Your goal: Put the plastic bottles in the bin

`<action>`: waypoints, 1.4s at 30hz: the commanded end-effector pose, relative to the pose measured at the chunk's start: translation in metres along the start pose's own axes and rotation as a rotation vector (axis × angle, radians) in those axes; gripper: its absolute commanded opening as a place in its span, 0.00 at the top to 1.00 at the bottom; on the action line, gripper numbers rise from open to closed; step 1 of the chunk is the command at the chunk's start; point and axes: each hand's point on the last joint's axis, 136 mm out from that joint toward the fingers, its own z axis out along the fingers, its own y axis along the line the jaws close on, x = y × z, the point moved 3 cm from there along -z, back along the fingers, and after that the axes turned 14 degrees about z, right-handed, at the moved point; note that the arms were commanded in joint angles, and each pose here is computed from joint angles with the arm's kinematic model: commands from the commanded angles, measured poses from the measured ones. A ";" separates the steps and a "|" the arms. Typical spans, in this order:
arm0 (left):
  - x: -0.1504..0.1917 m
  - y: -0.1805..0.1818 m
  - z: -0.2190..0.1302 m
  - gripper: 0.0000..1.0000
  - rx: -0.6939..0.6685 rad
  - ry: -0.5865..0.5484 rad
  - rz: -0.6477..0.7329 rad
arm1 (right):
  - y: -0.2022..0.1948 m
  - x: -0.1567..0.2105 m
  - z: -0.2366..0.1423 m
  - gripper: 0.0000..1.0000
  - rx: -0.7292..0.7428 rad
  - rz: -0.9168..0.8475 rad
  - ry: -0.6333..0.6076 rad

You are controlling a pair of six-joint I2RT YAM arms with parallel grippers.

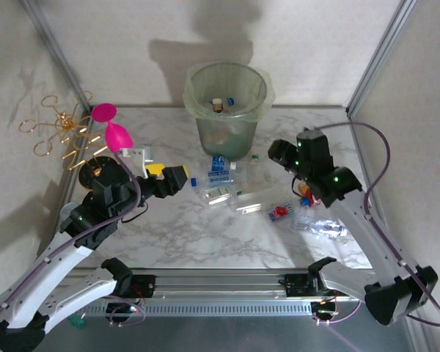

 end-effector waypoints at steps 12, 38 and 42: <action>-0.002 -0.010 0.006 0.06 0.062 -0.005 0.032 | -0.180 0.040 -0.021 0.04 0.524 0.645 -0.178; -0.004 -0.006 -0.003 0.06 0.030 -0.016 -0.006 | -0.259 0.058 0.047 0.18 0.652 0.788 -0.128; -0.003 -0.007 -0.001 0.06 0.031 -0.010 -0.017 | -0.271 0.063 0.052 0.24 0.669 0.793 -0.124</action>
